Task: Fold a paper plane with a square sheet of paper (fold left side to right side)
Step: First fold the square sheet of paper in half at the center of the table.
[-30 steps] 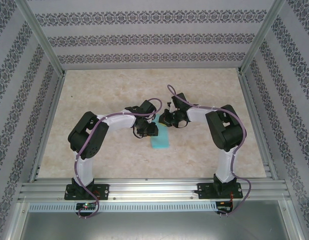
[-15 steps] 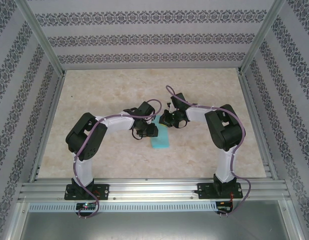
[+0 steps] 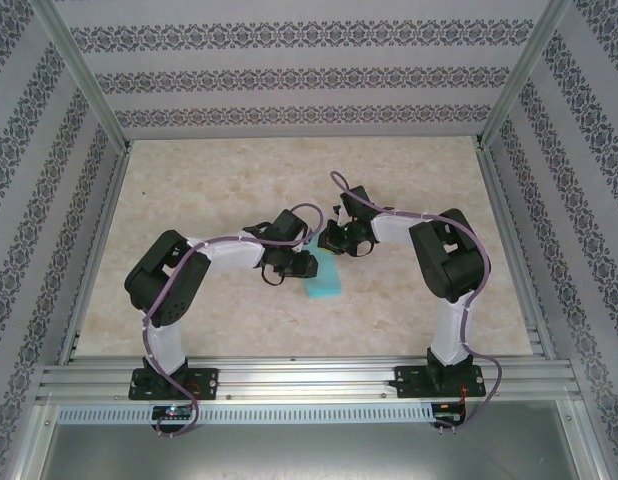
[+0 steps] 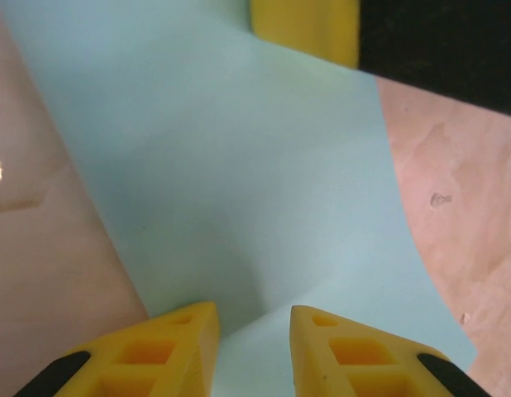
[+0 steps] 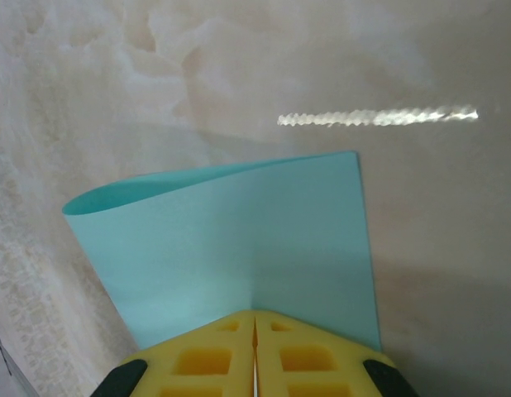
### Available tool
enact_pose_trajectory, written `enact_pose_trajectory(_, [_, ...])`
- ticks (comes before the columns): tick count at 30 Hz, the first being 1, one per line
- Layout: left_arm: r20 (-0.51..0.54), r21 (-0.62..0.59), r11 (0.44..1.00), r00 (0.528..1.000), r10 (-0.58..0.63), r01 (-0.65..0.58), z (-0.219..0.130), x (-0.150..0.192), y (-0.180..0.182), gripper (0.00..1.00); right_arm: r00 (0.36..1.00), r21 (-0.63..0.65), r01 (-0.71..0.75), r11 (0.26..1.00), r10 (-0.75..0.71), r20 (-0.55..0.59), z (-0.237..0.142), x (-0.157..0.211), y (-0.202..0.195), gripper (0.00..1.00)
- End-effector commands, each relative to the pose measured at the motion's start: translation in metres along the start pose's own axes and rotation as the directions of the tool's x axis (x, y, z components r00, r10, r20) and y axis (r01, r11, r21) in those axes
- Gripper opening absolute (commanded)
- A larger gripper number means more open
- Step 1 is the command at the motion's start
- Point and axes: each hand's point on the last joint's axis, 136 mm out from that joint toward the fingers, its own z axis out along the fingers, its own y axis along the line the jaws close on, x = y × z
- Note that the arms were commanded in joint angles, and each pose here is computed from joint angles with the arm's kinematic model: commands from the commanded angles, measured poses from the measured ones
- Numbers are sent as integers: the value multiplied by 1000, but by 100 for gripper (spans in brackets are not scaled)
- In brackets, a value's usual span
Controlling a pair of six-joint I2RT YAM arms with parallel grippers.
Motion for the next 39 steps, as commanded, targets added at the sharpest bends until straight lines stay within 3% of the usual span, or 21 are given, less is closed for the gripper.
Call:
enact_pose_trajectory(1, [-116,3,1000,993,11,-11,4,40,2,32,999,137,-21,990,25,-30,11,14,-35,9])
enact_pose_trajectory(22, [-131,19,999,990,47,-44,8,71,-13,32,999,148,-21,989,27,-37,11,18,-39,9])
enact_pose_trajectory(39, [-131,42,995,986,101,-96,15,90,-48,33,999,150,-25,988,31,-42,12,23,-43,9])
